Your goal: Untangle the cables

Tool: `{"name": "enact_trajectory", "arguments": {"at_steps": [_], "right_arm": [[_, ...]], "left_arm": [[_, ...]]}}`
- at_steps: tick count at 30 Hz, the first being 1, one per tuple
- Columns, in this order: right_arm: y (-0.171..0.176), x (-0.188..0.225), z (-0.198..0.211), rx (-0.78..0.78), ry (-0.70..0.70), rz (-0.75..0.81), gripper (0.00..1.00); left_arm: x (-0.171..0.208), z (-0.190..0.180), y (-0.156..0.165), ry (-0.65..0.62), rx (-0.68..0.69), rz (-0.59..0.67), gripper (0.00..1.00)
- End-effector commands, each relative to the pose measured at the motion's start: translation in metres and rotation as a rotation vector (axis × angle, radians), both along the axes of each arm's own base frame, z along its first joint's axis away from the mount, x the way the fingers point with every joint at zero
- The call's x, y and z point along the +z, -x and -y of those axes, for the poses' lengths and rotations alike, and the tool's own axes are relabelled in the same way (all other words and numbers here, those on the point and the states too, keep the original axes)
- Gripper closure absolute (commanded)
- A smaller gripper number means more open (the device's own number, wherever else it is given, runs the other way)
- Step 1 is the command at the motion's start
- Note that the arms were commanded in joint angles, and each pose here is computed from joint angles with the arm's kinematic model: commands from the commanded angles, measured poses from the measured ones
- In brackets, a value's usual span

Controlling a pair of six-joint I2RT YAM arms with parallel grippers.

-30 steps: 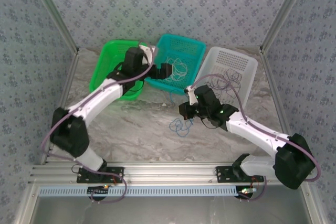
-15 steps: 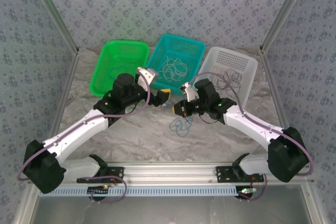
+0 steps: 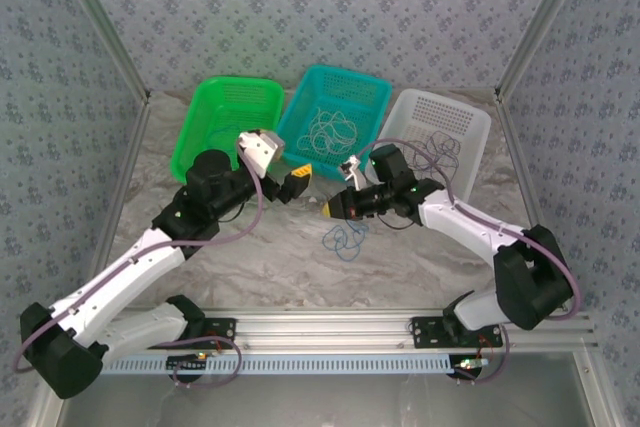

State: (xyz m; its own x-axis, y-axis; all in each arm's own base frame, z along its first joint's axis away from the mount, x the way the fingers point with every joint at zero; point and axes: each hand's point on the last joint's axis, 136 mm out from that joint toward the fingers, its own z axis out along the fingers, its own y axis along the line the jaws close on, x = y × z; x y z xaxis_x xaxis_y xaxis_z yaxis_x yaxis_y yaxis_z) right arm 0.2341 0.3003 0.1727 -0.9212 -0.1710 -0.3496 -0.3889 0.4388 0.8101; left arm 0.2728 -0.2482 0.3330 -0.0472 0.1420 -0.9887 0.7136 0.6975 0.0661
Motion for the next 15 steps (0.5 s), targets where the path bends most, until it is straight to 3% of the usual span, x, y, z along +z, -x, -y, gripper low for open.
{"name": "enact_trajectory", "arguments": {"at_steps": [1,8,15], "right_arm": [[0.009,0.021,-0.008,0.057,-0.063,-0.065,1.00],[0.015,0.022,-0.008,0.072,-0.064,-0.129,1.00],[0.023,0.016,-0.013,0.106,-0.039,-0.145,1.00]], "left_arm": [[-0.008,0.004,0.007,-0.062,-0.025,0.013,0.01],[-0.014,0.028,0.016,-0.188,-0.080,0.056,0.01],[-0.004,0.041,0.015,-0.217,-0.071,0.128,0.01]]}}
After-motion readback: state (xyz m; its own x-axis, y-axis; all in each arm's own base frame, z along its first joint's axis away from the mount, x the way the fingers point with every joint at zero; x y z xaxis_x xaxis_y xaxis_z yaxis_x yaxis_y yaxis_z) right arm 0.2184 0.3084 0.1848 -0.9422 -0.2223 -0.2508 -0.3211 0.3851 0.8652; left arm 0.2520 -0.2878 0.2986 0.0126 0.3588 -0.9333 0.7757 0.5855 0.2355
